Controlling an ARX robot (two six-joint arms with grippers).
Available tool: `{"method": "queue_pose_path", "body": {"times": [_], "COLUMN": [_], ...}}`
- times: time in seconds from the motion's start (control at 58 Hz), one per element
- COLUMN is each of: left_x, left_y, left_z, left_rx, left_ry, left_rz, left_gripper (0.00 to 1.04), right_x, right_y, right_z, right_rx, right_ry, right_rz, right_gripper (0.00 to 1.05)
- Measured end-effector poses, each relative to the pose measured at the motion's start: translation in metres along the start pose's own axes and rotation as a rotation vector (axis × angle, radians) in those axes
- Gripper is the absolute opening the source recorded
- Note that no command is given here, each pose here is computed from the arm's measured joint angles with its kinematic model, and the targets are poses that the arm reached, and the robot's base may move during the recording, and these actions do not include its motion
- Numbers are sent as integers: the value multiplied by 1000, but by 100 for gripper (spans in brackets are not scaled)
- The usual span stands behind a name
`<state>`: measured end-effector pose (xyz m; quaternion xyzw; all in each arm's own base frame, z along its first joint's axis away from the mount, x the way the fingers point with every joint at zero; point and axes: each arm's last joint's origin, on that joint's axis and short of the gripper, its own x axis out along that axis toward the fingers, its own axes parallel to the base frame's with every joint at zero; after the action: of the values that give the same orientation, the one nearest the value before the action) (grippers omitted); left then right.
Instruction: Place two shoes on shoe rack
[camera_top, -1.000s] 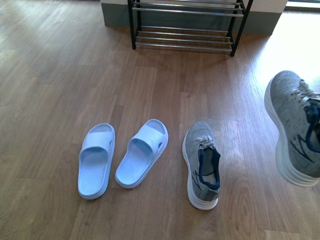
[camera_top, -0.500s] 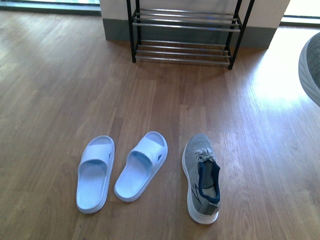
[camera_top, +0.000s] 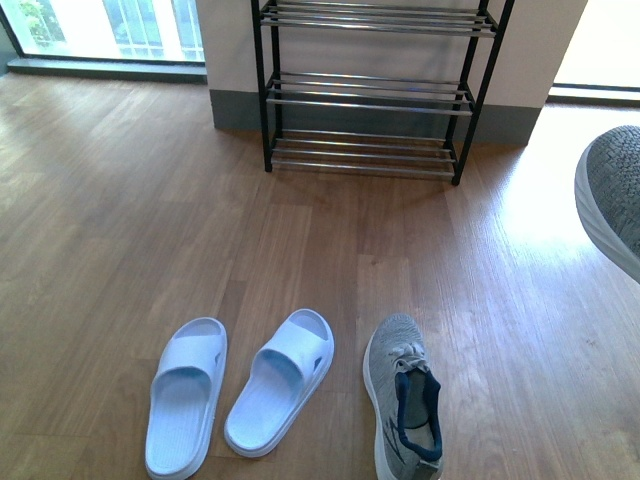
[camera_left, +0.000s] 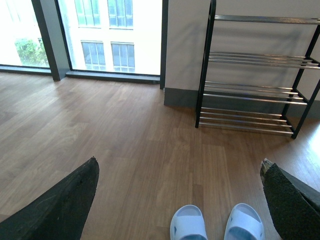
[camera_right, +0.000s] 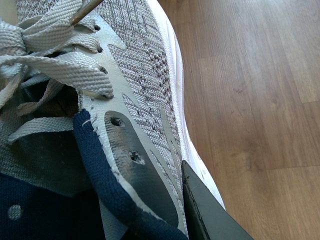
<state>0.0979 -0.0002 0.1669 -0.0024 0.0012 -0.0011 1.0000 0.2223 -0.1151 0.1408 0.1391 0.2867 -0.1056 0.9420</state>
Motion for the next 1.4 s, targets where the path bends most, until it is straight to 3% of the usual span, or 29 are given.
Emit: {"method": "queue_pose_path", "body": {"times": [1.31,1.344,1.396], "left_x": [0,0,1], "left_y": [0,0,-1], "left_z": [0,0,-3], "left_rx": [0,-6,-63], "left_ry": [0,10,99], "left_rz": [0,20,146], "left_gripper": [95,95,95], "right_x": [0,0,-1], "right_y": [-1,-1,-1], "right_z": [-1,-1,-1], "right_rx": [2,2,2], "right_ry": [3,3,3], "right_rz": [-1,-2,-3], "right_gripper": [1,1,1]}}
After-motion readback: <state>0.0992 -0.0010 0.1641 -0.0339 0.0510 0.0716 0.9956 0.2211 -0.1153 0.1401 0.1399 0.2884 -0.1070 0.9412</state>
